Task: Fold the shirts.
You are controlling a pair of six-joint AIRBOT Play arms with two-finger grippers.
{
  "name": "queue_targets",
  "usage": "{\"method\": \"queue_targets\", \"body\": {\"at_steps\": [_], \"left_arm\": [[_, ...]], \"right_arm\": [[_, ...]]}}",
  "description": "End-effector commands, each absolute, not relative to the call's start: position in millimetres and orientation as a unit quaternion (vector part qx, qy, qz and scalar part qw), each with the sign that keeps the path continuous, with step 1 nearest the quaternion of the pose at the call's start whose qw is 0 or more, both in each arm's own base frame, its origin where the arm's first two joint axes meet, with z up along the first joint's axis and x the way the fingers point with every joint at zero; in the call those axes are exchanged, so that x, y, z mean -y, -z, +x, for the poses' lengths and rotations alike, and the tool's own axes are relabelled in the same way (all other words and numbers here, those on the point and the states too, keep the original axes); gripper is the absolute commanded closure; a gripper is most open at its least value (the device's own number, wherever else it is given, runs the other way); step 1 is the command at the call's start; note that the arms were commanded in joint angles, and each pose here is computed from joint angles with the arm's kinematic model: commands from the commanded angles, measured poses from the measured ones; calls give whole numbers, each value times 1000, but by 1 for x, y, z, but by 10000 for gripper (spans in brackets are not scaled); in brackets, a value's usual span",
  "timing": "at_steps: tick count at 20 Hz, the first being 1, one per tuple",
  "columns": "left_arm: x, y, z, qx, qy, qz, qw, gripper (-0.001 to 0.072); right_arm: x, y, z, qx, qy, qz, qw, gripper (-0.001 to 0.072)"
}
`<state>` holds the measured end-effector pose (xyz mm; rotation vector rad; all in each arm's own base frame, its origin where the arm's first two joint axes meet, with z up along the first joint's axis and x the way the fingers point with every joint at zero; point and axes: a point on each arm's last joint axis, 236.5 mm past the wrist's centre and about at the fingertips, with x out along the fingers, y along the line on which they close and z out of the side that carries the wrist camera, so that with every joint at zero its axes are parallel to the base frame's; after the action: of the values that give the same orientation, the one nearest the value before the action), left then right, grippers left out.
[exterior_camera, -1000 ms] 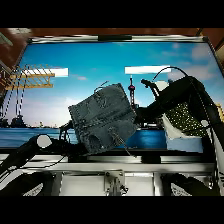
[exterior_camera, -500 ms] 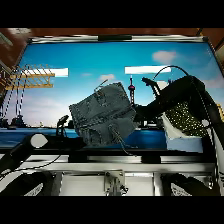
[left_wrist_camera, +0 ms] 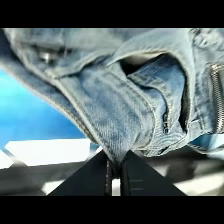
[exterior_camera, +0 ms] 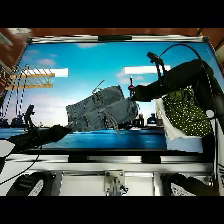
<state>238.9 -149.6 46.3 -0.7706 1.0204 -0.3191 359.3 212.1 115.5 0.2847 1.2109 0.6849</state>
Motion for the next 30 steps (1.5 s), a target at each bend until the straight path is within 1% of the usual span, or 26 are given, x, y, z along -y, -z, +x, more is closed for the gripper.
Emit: {"method": "queue_targets", "body": {"at_steps": [1, 3, 4, 5, 6, 8, 11, 12, 13, 14, 15, 17, 19, 21, 23, 24, 25, 27, 28, 30], "left_arm": [[136, -61, 280, -410, 115, -418, 803, 662], [134, -42, 287, -431, 97, -422, 792, 661], [136, -33, 287, -445, 97, -415, 788, 661], [141, -28, 283, -457, 109, -404, 785, 662], [146, -28, 276, -469, 124, -394, 781, 661], [158, -34, 250, -499, 166, -360, 771, 662], [166, -35, 198, -557, 207, -313, 741, 662], [163, -29, 180, -583, 207, -292, 729, 662], [155, -21, 165, -609, 198, -270, 719, 662], [149, -14, 156, -626, 191, -250, 713, 662], [144, -10, 153, -634, 184, -238, 712, 662], [143, -9, 155, -632, 182, -237, 715, 662], [143, -9, 155, -632, 183, -235, 715, 661], [143, -9, 155, -631, 186, -233, 716, 661], [143, -9, 155, -629, 192, -226, 718, 662], [143, -9, 155, -629, 192, -226, 718, 662], [143, -9, 155, -629, 192, -226, 719, 661], [143, -9, 156, -628, 192, -227, 719, 661], [143, -9, 156, -628, 192, -227, 719, 661], [143, -9, 156, -628, 192, -227, 720, 661]], "right_arm": [[-221, -122, 414, -503, -300, 159, 795, 621], [-226, -115, 436, -489, -294, 183, 801, 620], [-229, -106, 439, -497, -293, 191, 794, 620], [-231, -95, 432, -518, -297, 189, 780, 619], [-231, -87, 417, -544, -308, 174, 761, 619], [-221, -78, 370, -609, -333, 120, 710, 619], [-192, -82, 304, -693, -336, 59, 635, 620], [-186, -84, 290, -710, -337, 49, 616, 619], [-183, -85, 285, -719, -334, 46, 608, 619], [-181, -83, 286, -721, -324, 47, 610, 618], [-178, -80, 290, -721, -314, 45, 617, 583], [-162, -72, 293, -728, -285, 21, 623, 199], [-134, -62, 294, -745, -234, -18, 624, 193], [-120, -52, 285, -761, -201, -25, 616, 193], [-134, -34, 260, -769, -223, 10, 599, 190], [-141, -20, 242, -773, -232, 33, 589, 95], [-146, -5, 222, -779, -235, 57, 578, 78], [-162, 18, 183, -785, -243, 139, 553, 48], [-166, 30, 169, -779, -237, 173, 553, 48], [-159, 61, 154, -769, -192, 204, 574, 48]]}}
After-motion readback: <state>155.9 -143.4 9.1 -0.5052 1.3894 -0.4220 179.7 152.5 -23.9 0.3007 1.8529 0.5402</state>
